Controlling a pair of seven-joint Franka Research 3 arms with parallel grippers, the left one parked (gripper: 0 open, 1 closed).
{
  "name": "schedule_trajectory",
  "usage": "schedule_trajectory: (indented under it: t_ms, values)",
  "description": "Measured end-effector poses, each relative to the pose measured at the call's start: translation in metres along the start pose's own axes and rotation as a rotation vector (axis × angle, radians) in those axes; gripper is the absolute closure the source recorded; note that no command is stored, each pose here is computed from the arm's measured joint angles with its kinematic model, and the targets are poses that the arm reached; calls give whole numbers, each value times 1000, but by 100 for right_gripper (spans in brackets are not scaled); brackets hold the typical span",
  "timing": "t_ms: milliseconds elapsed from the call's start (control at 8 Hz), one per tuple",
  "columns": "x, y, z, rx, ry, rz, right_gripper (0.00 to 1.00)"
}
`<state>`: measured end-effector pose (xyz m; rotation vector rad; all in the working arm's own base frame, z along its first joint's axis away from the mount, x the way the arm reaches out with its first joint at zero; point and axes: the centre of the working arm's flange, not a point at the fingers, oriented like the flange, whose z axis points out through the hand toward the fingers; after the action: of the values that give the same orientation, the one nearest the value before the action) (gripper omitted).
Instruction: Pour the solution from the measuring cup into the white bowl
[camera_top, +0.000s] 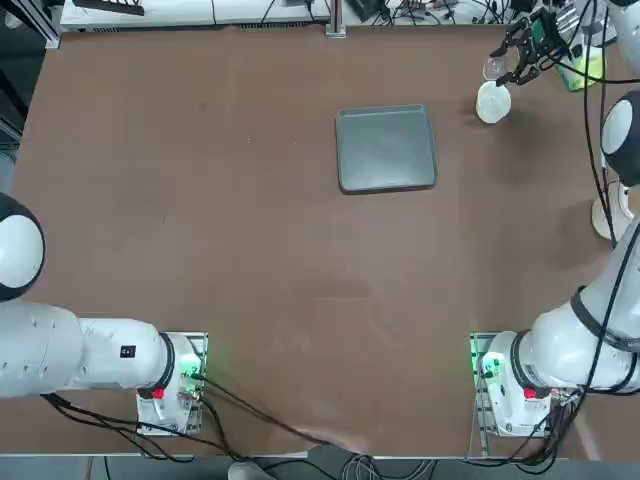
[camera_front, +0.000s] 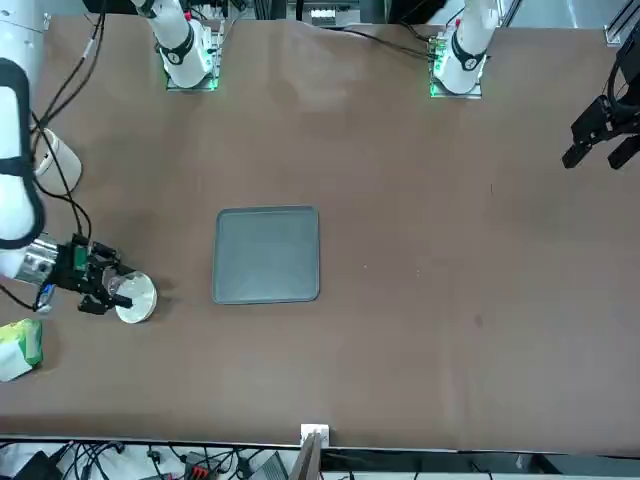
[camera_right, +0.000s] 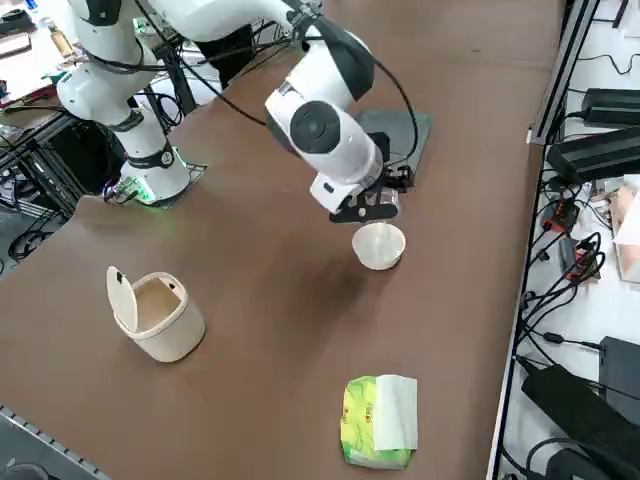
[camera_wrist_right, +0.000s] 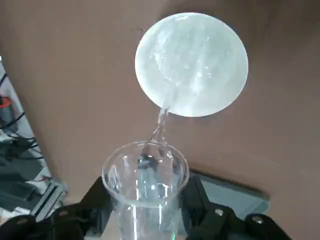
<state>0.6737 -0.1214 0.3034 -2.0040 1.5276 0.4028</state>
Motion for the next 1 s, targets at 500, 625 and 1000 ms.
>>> schedule_trajectory:
  t_ms: [500, 625, 1000]
  values:
    - [17, 8, -10, 100, -92, 47, 27]
    - [22, 11, -12, 119, -115, 67, 27]
    - [34, 21, -19, 139, -160, 101, 27]
